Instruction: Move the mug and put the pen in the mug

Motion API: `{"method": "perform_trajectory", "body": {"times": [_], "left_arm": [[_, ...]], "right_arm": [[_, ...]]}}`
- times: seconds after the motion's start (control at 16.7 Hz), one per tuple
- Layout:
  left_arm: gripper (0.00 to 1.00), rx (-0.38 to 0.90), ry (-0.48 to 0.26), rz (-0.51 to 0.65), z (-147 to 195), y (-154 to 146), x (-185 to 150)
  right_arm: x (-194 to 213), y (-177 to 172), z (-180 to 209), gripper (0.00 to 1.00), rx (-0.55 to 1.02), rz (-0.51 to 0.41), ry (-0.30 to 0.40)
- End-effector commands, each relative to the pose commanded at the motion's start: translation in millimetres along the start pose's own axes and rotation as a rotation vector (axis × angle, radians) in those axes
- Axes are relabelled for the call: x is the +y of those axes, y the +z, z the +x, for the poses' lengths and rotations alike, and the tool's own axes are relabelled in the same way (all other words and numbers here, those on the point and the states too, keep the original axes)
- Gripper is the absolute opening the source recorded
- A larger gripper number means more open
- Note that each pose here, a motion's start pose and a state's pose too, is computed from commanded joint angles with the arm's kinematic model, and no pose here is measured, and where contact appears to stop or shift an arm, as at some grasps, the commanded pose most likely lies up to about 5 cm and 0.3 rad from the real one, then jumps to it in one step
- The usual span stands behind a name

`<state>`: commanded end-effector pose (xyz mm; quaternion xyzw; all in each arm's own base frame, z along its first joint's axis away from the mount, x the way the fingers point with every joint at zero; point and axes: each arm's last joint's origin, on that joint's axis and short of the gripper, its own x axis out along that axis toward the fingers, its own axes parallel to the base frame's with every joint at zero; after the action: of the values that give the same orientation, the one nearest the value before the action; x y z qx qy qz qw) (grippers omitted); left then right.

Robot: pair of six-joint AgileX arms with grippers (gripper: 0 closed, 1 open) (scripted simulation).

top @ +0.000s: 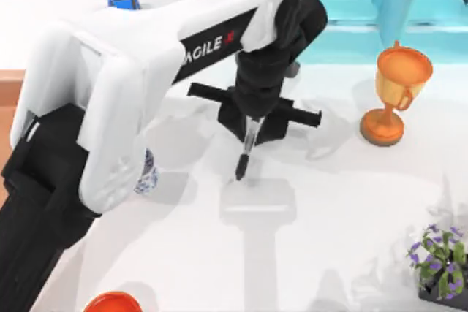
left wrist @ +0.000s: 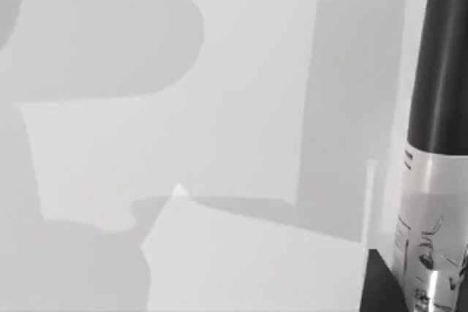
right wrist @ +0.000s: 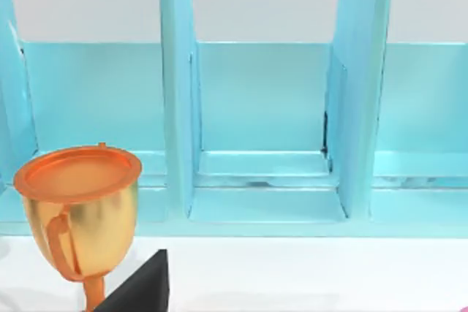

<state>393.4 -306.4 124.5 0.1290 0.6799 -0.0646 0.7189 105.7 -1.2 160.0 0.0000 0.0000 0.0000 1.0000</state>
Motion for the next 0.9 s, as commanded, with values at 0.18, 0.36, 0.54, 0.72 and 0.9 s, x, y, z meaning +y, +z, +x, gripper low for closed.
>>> {"method": "perform_trajectory", "body": {"times": [0.18, 0.36, 0.54, 0.72, 0.9], "left_arm": [[0.0, -0.001, 0.0, -0.006, -31, -22, -5], [0.0, -0.003, -0.001, -0.002, -67, -53, -10], [0.0, -0.005, -0.003, 0.001, -92, -79, -12], [0.0, -0.003, -0.002, 0.002, -96, -85, -13], [0.0, -0.004, -0.003, -0.001, -95, -83, -12]], "right_arm": [[0, 0, 0, 1.0, 0.0, 0.0, 0.0], [0, 0, 0, 1.0, 0.0, 0.0, 0.0], [0, 0, 0, 1.0, 0.0, 0.0, 0.0], [0, 0, 0, 1.0, 0.0, 0.0, 0.0], [0, 0, 0, 1.0, 0.0, 0.0, 0.0]]}}
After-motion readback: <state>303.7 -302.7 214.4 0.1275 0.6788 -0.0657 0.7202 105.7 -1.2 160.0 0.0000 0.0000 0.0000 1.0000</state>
